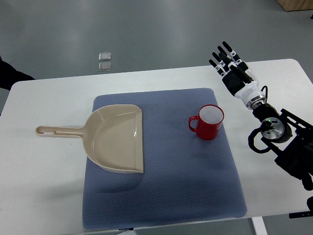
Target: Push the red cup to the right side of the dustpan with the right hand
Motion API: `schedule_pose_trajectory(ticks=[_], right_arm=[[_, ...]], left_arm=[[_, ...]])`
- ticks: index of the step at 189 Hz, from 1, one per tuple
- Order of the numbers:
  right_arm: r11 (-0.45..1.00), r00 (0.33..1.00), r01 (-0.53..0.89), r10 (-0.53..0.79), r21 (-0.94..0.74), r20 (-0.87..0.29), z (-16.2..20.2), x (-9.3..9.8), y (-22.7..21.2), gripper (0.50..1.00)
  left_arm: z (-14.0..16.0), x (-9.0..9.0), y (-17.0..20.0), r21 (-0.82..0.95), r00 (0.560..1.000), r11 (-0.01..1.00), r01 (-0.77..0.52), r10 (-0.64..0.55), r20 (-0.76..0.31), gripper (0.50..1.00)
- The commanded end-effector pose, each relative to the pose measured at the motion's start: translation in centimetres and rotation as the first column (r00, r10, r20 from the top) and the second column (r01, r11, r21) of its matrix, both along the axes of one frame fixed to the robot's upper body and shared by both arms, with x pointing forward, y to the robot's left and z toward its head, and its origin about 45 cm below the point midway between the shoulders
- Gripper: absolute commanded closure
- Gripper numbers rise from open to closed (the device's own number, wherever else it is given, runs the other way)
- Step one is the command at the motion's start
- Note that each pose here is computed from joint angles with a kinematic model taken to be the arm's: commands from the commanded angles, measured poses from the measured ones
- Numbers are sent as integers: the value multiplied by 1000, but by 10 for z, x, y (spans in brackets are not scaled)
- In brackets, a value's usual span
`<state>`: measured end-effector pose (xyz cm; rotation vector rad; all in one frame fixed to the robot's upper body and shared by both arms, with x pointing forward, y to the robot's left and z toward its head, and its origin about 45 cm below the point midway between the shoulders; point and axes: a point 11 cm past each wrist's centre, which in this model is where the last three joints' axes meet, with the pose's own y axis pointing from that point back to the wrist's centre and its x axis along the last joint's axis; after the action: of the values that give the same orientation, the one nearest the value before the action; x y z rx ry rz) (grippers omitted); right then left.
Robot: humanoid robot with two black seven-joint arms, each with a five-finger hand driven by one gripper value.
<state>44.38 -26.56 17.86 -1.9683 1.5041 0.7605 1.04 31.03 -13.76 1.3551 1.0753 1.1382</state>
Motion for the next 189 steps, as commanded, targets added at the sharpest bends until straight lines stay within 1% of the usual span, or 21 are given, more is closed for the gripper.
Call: schedule_pose_trajectory(ticks=[1,23,38,61,76,90,117,133,143,171,189], right_arm=[[1000,1000,-2,2,1,2,0,0,0,566],[1000,1000,-8,8,1,3,1,0,1,566],[999,999,-27,28,-31,17,4,0,2,566],[990,992,-96,103,-103,65,12,-1,4,566],[972,984,-135,154,-194,87,17,-3,-10,566],[936,963,-202,244,-289,114,26,-9,-27,566],[860,966,-174,243,-479,87,38,-13,-78,566],[748,963,-164,262,-643,60,52,-21,-116,566],[684,962,-139,265,-716,66,65,-26,-138,566],[604,957,-94,273,-792,95,91,-37,-168,566],[597,957,-102,277,-796,85,88,-40,-168,566]], left_arm=[[0,0,-1,-3,1000,1000,0,0,0,500],[0,0,-2,-6,1000,1000,1,-1,-1,500],[0,0,-1,-5,1000,1000,1,-1,0,500],[0,0,-1,-5,1000,1000,1,-1,0,500],[0,0,-1,-5,1000,1000,1,-1,0,500],[0,0,-1,-3,1000,1000,1,-1,0,500],[0,0,-1,-3,1000,1000,0,0,0,500],[0,0,1,1,1000,1000,-4,4,1,500],[0,0,1,3,1000,1000,-4,4,1,500],[0,0,0,0,1000,1000,-1,1,0,500],[0,0,-2,-8,1000,1000,3,-3,-1,500]])
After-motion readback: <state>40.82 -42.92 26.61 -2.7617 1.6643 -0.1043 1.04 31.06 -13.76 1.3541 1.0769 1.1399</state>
